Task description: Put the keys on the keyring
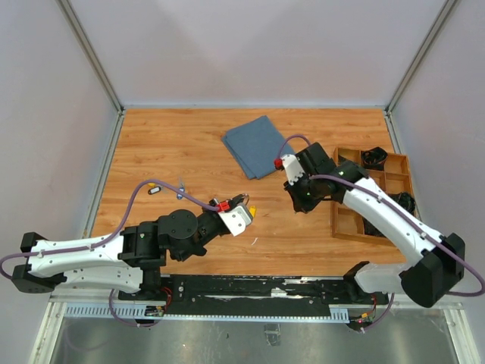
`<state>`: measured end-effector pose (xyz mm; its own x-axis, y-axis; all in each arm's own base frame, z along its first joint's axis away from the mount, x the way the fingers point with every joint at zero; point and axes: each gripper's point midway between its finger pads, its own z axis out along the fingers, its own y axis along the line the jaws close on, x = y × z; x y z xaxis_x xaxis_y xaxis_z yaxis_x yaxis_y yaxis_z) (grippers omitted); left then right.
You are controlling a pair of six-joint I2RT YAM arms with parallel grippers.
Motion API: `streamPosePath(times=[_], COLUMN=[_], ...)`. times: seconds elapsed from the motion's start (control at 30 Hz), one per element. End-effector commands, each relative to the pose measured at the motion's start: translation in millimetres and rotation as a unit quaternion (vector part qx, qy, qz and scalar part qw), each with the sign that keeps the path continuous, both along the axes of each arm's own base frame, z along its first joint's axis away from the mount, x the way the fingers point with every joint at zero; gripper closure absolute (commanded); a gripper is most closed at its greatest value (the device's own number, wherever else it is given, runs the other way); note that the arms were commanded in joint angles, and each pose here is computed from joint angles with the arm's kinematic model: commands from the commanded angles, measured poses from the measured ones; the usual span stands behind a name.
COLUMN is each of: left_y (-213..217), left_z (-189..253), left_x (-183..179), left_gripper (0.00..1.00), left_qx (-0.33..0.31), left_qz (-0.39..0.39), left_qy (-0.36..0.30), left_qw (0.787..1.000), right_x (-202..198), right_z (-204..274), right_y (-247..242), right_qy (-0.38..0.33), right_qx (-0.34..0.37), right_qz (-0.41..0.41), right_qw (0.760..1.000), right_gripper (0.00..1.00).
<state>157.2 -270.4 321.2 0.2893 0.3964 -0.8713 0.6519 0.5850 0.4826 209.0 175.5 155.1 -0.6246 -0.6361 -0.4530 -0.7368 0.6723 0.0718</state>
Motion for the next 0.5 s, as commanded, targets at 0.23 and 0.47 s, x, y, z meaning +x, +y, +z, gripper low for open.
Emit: streamPosePath(times=[0.23, 0.47], left_y=[0.3, -1.5], left_z=[26.3, 28.2], left_x=[1.3, 0.5], left_gripper=[1.00, 1.00], left_qx=[-0.042, -0.046], left_qz=[0.002, -0.002], left_qy=[-0.008, -0.009], left_qw=[0.999, 0.999], right_x=[-12.4, -21.8], right_z=[27.7, 75.0], right_y=[23.3, 57.0], right_qy=[-0.031, -0.110], right_qx=[0.091, 0.217], right_qz=[0.029, 0.118], right_qw=[0.995, 0.963], right_gripper=[1.00, 1.00])
